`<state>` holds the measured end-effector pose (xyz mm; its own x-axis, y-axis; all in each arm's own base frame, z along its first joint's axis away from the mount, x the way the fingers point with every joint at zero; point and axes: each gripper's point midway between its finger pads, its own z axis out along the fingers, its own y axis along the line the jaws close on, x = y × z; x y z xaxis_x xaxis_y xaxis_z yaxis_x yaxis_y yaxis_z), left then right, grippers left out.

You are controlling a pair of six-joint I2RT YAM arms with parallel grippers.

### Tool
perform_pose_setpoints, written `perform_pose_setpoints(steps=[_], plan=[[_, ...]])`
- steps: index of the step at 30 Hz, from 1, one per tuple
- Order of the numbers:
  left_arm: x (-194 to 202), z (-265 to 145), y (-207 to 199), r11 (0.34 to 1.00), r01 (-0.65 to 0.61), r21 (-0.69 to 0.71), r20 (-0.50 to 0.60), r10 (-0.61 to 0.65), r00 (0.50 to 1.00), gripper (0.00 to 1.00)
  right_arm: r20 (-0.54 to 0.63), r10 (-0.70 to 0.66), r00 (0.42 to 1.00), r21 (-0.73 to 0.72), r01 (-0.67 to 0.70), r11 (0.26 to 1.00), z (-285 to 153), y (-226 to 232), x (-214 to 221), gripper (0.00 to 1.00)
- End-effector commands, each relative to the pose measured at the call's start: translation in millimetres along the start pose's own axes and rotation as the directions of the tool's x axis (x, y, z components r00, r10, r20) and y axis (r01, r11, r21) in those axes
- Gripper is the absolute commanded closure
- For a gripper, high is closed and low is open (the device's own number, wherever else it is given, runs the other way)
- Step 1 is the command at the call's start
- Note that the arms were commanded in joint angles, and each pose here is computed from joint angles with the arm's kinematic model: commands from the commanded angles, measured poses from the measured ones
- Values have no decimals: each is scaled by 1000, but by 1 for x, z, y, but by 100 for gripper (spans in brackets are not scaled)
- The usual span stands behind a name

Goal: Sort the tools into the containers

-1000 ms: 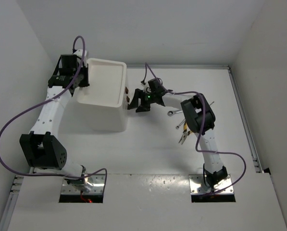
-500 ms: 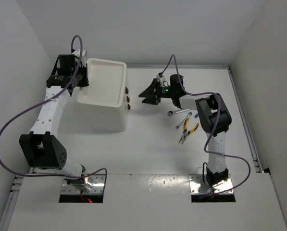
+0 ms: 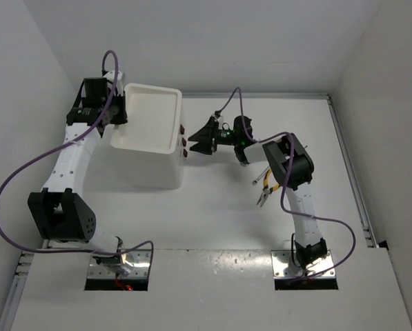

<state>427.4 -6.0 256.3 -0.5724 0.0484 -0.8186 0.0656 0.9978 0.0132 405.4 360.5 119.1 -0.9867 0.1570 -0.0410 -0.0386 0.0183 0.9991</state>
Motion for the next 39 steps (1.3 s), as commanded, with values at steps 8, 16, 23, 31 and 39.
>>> perform_pose_setpoints(steps=[8, 16, 23, 31, 39], plan=[[31, 0, -30, 988, -6, 151, -118, 24, 993, 95, 10, -61, 998, -90, 62, 994, 15, 24, -10, 41], [33, -1, -31, 987, -12, 162, -125, 33, 992, 96, 9, -44, 999, -88, 45, 995, 22, 12, -12, 42], [37, 0, -31, 987, -11, 162, -134, 33, 990, 96, 9, -44, 999, -89, 44, 995, 26, 10, -10, 47], [40, 1, -33, 985, -7, 172, -143, 32, 989, 96, 50, -44, 998, -122, 50, 991, 23, 21, -11, 62], [40, 1, -28, 988, -4, 155, -144, 26, 989, 98, 78, -52, 996, -129, 61, 990, 17, 27, -14, 97]])
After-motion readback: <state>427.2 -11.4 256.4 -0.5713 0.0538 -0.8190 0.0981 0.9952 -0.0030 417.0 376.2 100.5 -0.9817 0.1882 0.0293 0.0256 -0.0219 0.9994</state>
